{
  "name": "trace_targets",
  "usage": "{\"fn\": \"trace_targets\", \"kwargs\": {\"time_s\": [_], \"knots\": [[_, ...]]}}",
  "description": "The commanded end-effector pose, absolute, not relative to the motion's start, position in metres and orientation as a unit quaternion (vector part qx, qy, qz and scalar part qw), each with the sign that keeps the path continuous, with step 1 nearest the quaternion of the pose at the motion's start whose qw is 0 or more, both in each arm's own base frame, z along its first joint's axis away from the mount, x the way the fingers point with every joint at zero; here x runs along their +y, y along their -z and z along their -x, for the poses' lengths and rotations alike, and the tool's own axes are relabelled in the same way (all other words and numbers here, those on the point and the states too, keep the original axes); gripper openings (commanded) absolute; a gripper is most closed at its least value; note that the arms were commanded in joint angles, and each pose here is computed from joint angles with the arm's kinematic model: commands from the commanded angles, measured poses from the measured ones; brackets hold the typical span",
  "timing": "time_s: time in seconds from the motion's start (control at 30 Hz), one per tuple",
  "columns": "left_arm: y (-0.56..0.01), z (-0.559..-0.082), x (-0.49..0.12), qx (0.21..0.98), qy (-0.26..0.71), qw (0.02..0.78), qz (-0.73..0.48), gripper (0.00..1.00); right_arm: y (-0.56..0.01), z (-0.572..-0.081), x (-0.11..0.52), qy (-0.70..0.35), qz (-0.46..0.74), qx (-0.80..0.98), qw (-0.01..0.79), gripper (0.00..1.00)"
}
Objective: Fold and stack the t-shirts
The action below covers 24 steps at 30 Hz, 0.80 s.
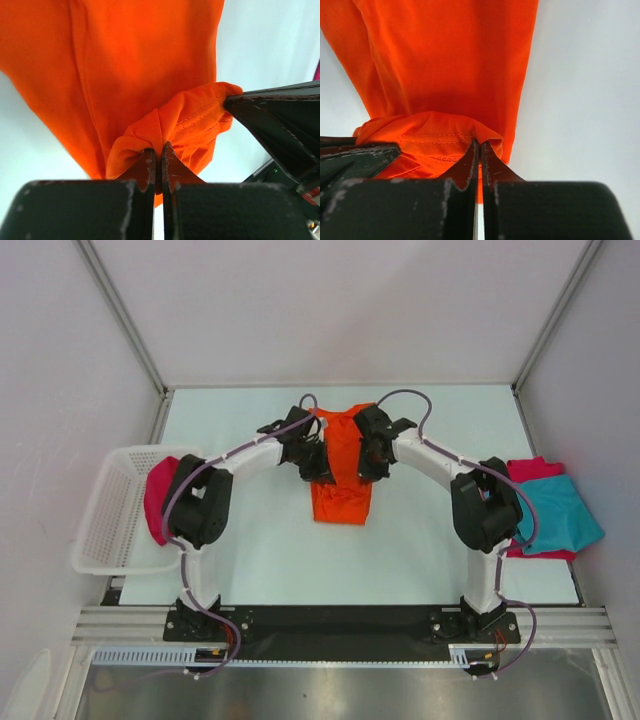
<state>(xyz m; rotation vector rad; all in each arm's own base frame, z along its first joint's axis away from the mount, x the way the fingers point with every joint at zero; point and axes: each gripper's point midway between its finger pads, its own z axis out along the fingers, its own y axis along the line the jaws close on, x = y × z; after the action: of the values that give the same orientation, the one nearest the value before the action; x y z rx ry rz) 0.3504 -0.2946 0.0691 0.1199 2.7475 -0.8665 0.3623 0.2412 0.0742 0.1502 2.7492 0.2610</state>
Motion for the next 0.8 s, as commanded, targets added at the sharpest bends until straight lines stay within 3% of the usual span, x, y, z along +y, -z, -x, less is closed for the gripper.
{"fn": "trace_targets", "kwargs": {"time_s": [0.0,0.3,0.33,0.4,0.43,0.47,0.53,0.63,0.77], "knots": [[-0.092,-0.383,-0.290,0.935,0.315,0.159,-0.039,0.00,-0.084,-0.386,0.245,-0.105,-0.040,0.973,0.202,0.00],[-0.087,-0.403,-0.285,0.936,0.316,0.153,-0.028,0.04,-0.075,-0.412,0.249,-0.109,-0.035,0.974,0.194,0.00],[-0.085,-0.403,-0.286,0.936,0.316,0.151,-0.028,0.19,-0.073,-0.414,0.248,-0.109,-0.037,0.974,0.193,0.00],[-0.082,-0.403,-0.285,0.937,0.313,0.150,-0.027,0.40,-0.069,-0.418,0.247,-0.106,-0.041,0.975,0.190,0.00],[-0.080,-0.403,-0.284,0.938,0.311,0.149,-0.025,0.58,-0.067,-0.420,0.245,-0.106,-0.045,0.975,0.189,0.01],[-0.079,-0.403,-0.283,0.939,0.308,0.149,-0.024,0.67,-0.066,-0.422,0.245,-0.107,-0.045,0.975,0.192,0.13],[-0.077,-0.404,-0.283,0.940,0.305,0.150,-0.023,0.84,-0.061,-0.423,0.249,-0.119,-0.040,0.975,0.182,0.16],[-0.073,-0.404,-0.282,0.942,0.301,0.149,-0.022,0.96,-0.059,-0.428,0.246,-0.117,-0.040,0.975,0.185,0.24],[-0.073,-0.401,-0.278,0.943,0.296,0.148,-0.021,0.97,-0.070,-0.435,0.241,-0.112,-0.039,0.972,0.202,0.29]]}}
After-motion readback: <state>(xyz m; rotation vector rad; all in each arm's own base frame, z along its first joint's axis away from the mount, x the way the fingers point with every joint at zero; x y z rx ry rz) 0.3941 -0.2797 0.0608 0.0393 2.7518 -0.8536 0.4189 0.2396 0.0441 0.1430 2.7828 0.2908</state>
